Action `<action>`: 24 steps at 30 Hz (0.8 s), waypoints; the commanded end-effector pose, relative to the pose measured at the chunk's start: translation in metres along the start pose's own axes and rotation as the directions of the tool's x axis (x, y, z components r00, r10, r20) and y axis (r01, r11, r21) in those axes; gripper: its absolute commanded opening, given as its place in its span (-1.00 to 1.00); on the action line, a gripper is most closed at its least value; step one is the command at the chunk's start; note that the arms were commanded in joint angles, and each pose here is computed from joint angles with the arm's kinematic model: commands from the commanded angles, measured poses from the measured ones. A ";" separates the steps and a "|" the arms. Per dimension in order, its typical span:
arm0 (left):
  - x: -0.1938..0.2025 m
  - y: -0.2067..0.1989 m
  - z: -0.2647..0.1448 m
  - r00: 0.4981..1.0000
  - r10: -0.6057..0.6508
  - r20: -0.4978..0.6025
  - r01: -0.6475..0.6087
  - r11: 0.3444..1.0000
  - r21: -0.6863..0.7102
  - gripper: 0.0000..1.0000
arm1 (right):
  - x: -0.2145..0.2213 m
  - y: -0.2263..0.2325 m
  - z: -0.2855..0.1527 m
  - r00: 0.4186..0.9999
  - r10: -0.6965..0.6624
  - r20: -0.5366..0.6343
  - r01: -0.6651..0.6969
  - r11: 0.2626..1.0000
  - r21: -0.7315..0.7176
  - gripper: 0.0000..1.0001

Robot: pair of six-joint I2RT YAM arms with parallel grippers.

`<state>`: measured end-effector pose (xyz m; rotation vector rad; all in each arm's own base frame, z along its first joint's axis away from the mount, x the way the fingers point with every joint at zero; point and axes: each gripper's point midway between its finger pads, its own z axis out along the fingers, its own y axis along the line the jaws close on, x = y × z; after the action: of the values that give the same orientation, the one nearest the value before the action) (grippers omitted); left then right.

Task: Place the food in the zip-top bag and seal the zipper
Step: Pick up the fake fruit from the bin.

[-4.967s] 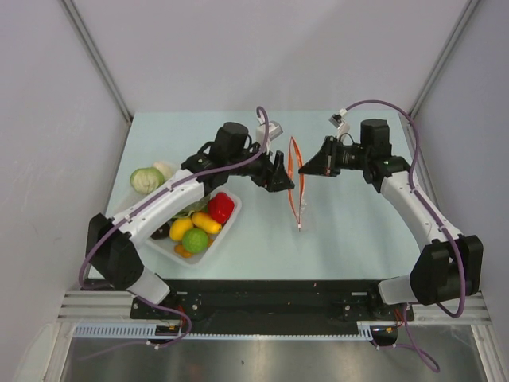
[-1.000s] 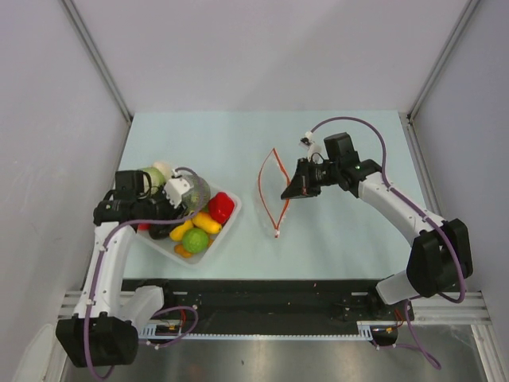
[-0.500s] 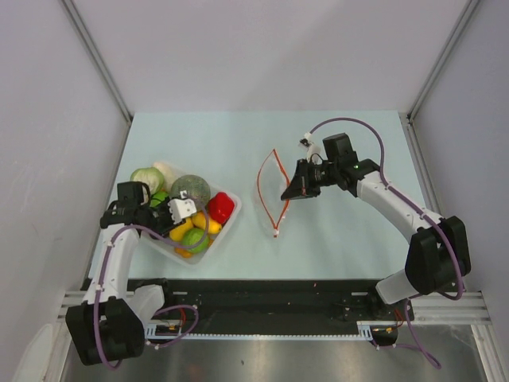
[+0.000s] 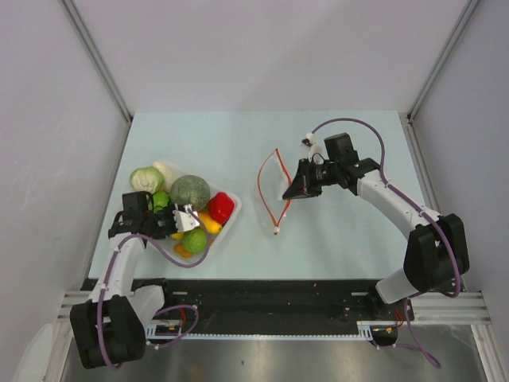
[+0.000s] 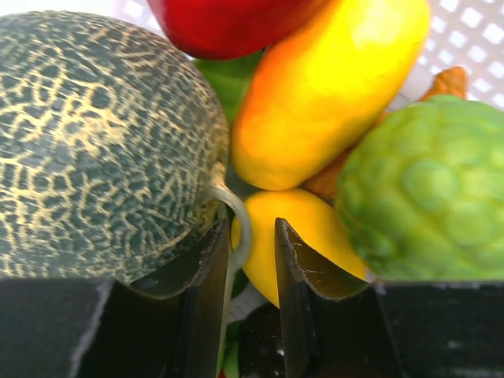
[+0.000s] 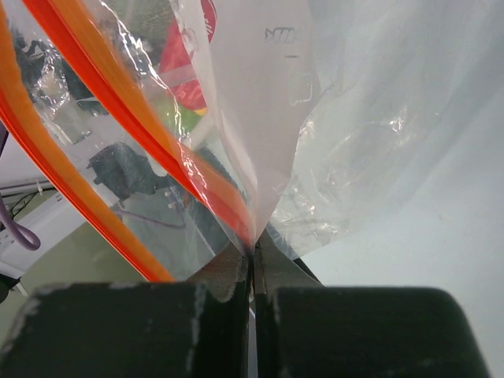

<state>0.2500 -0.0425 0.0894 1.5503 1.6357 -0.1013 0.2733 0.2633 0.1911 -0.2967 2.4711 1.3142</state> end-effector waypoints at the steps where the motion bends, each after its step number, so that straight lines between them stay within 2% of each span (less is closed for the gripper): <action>1: 0.000 0.014 0.003 0.999 0.042 0.021 -0.040 0.997 -0.066 -0.31 | -0.010 0.008 -0.004 0.999 -0.025 0.019 0.026 1.000 -0.016 -1.00; 5: 0.005 0.015 0.005 0.998 0.055 0.010 -0.054 0.994 -0.091 -0.28 | -0.010 0.008 -0.002 1.000 -0.021 0.013 0.022 1.000 -0.020 -1.00; 10: 0.016 0.012 0.009 0.998 0.052 -0.023 -0.054 0.995 -0.085 -0.38 | -0.009 0.007 -0.001 1.000 -0.022 0.008 0.022 1.000 -0.020 -1.00; 13: 0.014 0.011 0.009 0.999 0.043 -0.017 -0.045 0.996 -0.079 -0.52 | -0.009 0.007 -0.001 1.000 -0.022 0.008 0.022 1.000 -0.021 -1.00; 17: -0.002 0.018 -0.004 1.000 0.008 0.003 -0.008 0.997 -0.080 -1.00 | -0.007 0.007 0.001 1.000 -0.028 0.002 0.028 0.999 -0.022 -1.00; 24: -0.049 0.040 -0.040 0.996 -0.046 0.082 0.059 0.984 -0.166 -1.00 | -0.007 0.011 0.001 0.999 -0.035 0.002 0.035 0.999 -0.033 -1.00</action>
<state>0.2587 -0.0381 0.1161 1.4590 1.6332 -0.0238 0.2731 0.2646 0.1864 -0.2958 2.4873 1.3197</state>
